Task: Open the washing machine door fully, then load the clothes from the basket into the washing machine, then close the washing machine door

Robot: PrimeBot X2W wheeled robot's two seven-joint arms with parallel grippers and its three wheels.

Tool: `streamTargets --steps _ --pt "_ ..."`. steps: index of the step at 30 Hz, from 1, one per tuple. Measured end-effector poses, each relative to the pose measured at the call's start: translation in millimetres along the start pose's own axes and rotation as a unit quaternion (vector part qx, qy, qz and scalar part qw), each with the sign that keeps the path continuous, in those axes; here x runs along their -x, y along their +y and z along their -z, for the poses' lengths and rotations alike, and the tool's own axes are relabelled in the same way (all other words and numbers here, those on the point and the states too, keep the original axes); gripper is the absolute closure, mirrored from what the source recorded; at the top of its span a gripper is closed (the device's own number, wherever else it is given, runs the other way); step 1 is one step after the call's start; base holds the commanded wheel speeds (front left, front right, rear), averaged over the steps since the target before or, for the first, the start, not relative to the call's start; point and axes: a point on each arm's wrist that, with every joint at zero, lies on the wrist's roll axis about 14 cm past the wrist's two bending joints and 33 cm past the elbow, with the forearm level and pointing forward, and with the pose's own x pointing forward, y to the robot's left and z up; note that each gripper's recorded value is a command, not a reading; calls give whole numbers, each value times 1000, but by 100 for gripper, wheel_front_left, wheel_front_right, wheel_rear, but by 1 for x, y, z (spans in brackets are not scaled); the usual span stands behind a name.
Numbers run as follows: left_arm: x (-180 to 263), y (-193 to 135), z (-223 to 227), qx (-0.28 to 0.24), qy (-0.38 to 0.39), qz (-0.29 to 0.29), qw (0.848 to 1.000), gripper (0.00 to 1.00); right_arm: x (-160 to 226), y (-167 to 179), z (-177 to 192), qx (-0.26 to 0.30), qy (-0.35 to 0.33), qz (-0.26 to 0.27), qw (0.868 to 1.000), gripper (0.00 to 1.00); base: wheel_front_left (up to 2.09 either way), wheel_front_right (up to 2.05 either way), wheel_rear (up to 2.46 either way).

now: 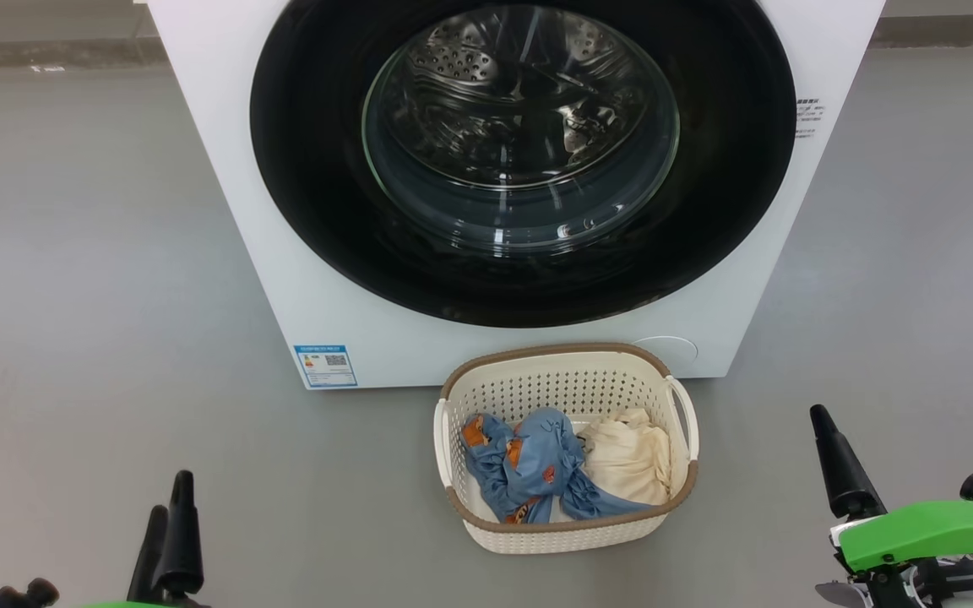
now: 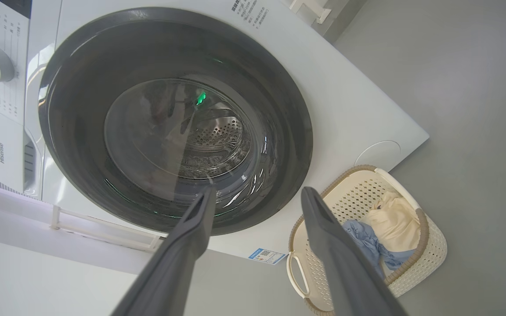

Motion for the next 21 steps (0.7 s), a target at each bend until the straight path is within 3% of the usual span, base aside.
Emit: streamTargets --steps 21 --pt "-2 -5 -2 -151 -5 15 988 0 -3 3 -1 175 -1 -12 985 0 0 0 0"
